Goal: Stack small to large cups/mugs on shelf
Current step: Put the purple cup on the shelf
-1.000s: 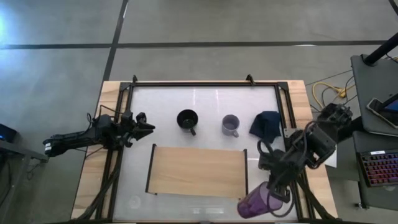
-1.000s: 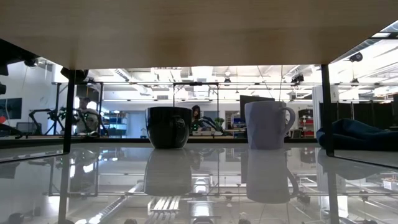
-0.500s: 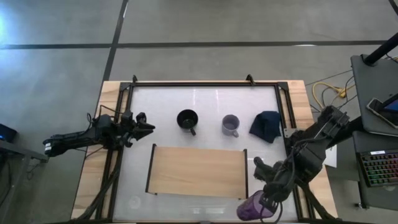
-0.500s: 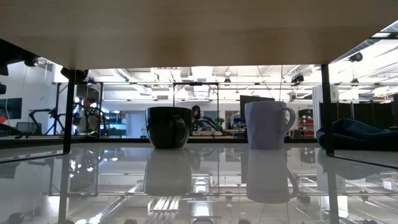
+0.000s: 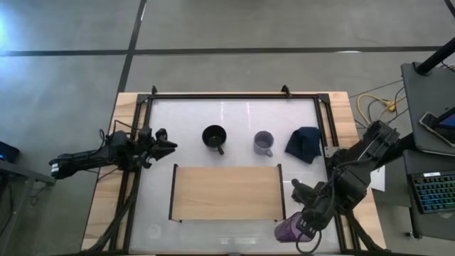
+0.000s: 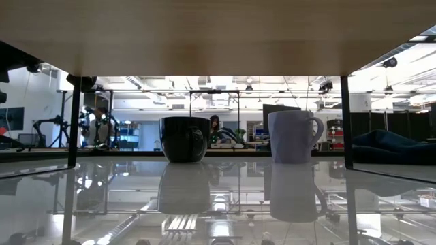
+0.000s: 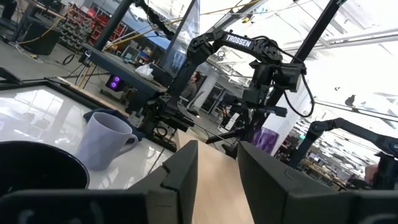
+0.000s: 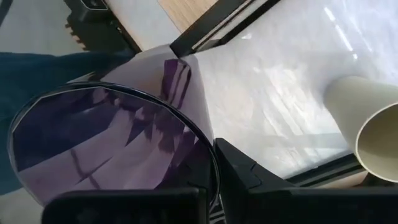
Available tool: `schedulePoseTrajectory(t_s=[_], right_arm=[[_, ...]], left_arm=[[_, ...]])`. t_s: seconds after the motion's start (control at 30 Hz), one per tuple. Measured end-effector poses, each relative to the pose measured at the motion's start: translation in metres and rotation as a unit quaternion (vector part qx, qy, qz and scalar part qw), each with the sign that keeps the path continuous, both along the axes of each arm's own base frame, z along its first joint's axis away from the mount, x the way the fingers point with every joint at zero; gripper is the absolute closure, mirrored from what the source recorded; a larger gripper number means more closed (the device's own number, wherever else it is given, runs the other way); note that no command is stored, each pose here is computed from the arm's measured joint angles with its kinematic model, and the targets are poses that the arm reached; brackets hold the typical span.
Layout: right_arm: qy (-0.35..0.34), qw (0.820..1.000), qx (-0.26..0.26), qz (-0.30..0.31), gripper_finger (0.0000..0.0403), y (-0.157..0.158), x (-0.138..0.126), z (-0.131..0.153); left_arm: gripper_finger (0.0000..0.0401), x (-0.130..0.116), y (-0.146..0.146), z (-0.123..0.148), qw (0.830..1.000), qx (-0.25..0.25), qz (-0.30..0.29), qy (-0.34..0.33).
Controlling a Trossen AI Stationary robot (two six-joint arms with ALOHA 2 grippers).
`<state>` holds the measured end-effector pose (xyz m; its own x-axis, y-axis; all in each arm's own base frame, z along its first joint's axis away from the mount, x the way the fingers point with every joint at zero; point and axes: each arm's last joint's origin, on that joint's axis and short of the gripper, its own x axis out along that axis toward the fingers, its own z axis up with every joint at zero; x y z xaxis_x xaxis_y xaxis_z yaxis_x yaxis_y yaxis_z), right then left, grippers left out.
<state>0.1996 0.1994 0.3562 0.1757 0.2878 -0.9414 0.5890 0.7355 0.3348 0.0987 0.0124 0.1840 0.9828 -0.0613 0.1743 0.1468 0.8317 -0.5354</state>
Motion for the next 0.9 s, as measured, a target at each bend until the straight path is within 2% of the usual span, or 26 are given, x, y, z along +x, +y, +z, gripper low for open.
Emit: schedulePoseTrajectory(t_s=[0.1,0.23,0.33,0.43,0.57,0.7,0.9], right_arm=[[-0.01,1.0,0.016,0.007,0.0394,-0.001,-0.002,0.006],[-0.068,0.996,0.055,0.009,0.0394,-0.004,-0.004,0.027],[-0.133,0.99,0.045,-0.001,0.0394,-0.012,-0.008,0.048],[-0.174,0.985,0.002,-0.014,0.0394,-0.025,-0.012,0.065],[-0.166,0.984,-0.058,-0.011,0.0394,-0.044,-0.011,0.079],[-0.153,0.983,-0.098,0.01,0.0392,-0.058,0.002,0.088],[-0.142,0.986,-0.072,0.047,0.0391,-0.075,0.024,0.09]], left_arm=[[0.0301,0.0,0.0,0.0,1.0,0.0,0.0,0.0],[0.0301,0.0,0.0,0.0,1.0,0.0,0.0,0.0],[0.0301,0.0,0.0,0.0,1.0,0.0,0.0,0.0],[0.0301,0.0,0.0,0.0,1.0,0.0,0.0,0.0],[0.0301,0.0,0.0,0.0,1.0,0.0,0.0,0.0],[0.0301,0.0,0.0,0.0,1.0,0.0,0.0,0.0],[0.0301,0.0,0.0,0.0,1.0,0.0,0.0,0.0]])
